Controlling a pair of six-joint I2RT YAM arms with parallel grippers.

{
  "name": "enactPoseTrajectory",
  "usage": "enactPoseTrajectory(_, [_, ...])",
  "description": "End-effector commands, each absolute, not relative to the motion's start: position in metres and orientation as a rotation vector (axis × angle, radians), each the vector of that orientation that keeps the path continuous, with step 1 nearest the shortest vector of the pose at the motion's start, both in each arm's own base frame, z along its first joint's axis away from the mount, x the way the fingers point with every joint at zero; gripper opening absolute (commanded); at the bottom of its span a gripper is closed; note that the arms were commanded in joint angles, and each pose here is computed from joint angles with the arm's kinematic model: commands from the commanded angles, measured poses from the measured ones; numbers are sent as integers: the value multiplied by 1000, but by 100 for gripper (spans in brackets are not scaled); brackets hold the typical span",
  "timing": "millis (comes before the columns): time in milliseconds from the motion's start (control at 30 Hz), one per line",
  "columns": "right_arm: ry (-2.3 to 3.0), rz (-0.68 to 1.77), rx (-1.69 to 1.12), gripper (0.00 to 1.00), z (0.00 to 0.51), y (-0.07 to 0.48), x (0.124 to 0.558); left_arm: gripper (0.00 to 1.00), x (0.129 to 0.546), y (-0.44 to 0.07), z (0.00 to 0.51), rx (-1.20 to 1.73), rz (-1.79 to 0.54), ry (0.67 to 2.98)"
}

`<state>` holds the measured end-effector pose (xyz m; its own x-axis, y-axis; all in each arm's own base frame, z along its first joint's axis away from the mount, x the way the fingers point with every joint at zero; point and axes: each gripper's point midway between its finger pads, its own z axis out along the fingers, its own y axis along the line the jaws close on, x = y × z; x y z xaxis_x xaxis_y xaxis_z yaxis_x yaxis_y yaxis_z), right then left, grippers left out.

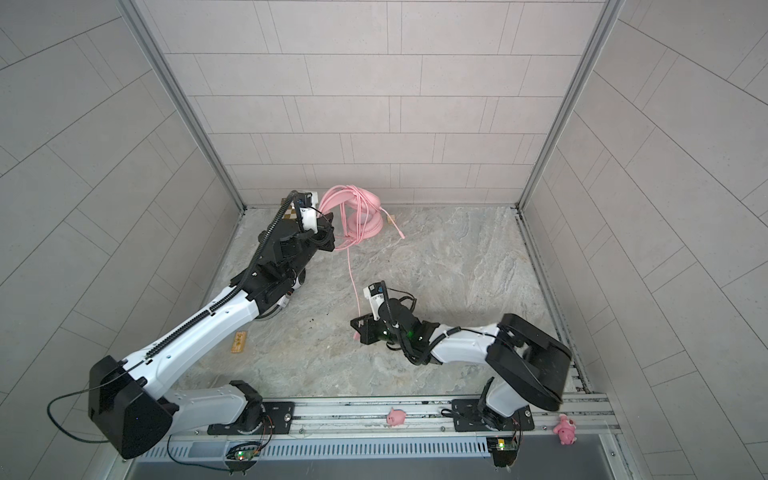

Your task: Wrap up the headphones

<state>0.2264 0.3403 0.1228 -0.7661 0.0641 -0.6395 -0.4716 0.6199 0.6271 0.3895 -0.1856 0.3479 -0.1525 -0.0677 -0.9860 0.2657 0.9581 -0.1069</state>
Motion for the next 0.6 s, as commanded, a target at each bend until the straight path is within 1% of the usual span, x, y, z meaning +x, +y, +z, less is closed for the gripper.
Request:
enactPoseTrajectory(0, [2318, 851, -425, 1, 115, 299, 213, 0, 391, -171, 389, 87, -270, 1554])
enactPoseTrajectory(67, [2264, 746, -476, 1, 133, 281, 214, 0, 392, -172, 377, 125, -246, 1591])
enactPoseTrajectory(167, [2182, 607, -481, 0, 177, 255, 227, 0, 389, -177, 358, 189, -232, 1657])
enactPoseTrajectory(333, [2098, 409, -505, 0, 232, 222, 249, 0, 376, -185, 327, 319, -225, 1778])
enactPoseTrajectory(500, [2029, 228, -513, 0, 277, 200, 278, 0, 350, -202, 293, 501, -296, 1898])
enactPoseTrajectory(567, [2008, 195, -534, 0, 293, 199, 290, 0, 336, -214, 285, 596, -372, 1921])
